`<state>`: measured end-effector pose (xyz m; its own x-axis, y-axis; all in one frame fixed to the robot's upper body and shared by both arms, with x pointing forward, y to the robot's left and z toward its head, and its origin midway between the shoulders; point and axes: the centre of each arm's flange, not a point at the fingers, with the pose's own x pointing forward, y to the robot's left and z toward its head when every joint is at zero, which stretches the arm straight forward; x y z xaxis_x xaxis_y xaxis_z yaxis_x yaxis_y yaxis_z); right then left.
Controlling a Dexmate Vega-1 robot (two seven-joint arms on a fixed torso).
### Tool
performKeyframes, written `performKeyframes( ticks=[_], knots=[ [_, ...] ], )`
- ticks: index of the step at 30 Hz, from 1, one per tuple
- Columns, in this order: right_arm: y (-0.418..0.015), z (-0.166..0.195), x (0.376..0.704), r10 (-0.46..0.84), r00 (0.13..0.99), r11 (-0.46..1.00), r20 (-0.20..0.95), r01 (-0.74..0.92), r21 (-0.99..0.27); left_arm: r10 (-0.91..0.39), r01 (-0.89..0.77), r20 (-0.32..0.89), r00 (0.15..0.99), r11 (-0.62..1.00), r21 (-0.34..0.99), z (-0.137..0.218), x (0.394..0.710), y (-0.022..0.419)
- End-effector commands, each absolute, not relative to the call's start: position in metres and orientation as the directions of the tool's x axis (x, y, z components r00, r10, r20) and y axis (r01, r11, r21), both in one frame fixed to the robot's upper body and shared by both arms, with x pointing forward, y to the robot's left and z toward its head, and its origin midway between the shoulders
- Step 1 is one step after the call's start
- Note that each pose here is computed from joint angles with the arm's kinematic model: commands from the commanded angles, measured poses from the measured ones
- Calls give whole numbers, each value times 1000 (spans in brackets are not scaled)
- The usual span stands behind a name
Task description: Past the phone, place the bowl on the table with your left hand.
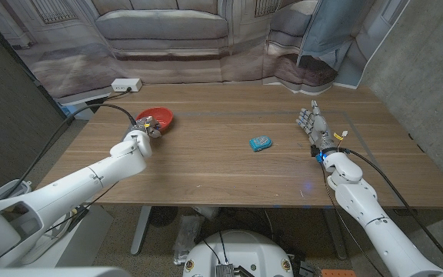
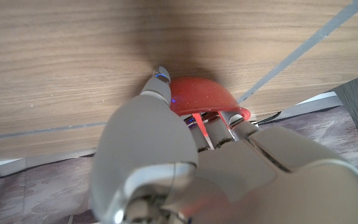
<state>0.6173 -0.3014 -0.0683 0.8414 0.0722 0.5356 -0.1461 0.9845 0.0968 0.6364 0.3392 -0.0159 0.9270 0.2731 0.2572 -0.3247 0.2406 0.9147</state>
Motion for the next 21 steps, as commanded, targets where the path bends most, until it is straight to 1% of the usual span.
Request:
performKeyframes(
  ticks=[1,21],
  knots=[
    [-303,-69,615,70,839,984,540,-145,99,282,-326,257,924,231,917,-13,634,339],
    [-304,-70,613,62,839,985,541,-140,104,281,-327,256,925,249,912,-7,632,343]
  ],
)
